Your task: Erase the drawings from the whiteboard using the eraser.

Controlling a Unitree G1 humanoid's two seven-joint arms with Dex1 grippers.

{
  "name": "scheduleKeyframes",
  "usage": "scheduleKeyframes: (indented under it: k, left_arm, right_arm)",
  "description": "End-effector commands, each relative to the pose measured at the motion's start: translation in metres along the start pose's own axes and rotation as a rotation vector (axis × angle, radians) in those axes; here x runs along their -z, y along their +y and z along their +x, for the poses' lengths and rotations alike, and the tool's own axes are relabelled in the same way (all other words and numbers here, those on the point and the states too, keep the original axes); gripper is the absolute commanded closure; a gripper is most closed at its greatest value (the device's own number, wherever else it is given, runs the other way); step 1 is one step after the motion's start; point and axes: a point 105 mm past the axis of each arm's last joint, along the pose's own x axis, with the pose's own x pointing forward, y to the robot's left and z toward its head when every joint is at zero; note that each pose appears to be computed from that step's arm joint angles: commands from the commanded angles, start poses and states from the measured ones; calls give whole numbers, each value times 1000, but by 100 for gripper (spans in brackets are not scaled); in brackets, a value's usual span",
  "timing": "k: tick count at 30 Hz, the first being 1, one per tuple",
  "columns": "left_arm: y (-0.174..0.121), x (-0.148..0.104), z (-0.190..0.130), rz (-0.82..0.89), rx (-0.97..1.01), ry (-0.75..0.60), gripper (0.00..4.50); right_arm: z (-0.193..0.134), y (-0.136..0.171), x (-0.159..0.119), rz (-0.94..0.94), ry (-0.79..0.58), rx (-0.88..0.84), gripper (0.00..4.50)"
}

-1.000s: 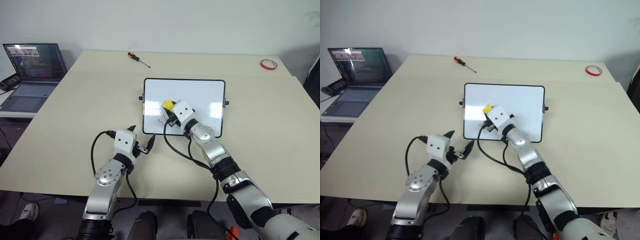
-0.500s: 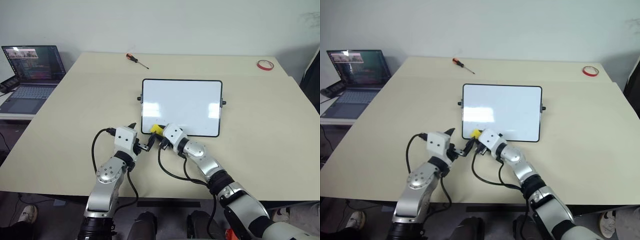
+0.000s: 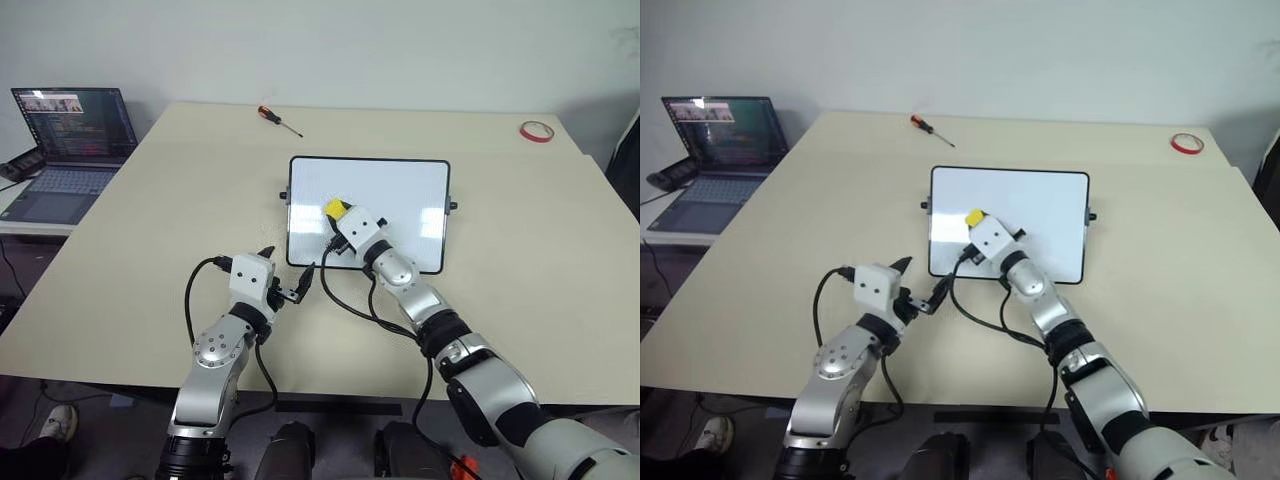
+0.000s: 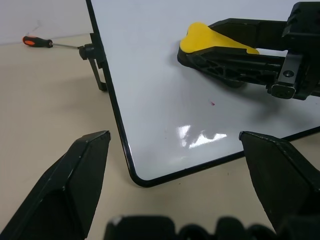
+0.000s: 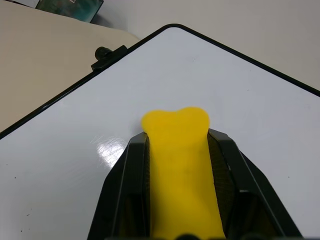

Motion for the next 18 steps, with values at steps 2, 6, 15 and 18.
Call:
scheduleKeyframes:
  k: [2,6,15,18]
  left_arm:
    - [-3,-16,1,10,9,-58,0]
    - [-4,-16,2,8,16,-60,0]
    - [-10,-22,7,5,42,-74,0]
    - [-9,-22,8,5,43,-73,0]
  right_arm:
    - [-14,29,20,9,52,-162,327]
    - [-37,40,52,40,175,-253,327]
    - [-39,-12,63,-6,244,-7,327]
    - [-36,-26,62,-24,250,59,327]
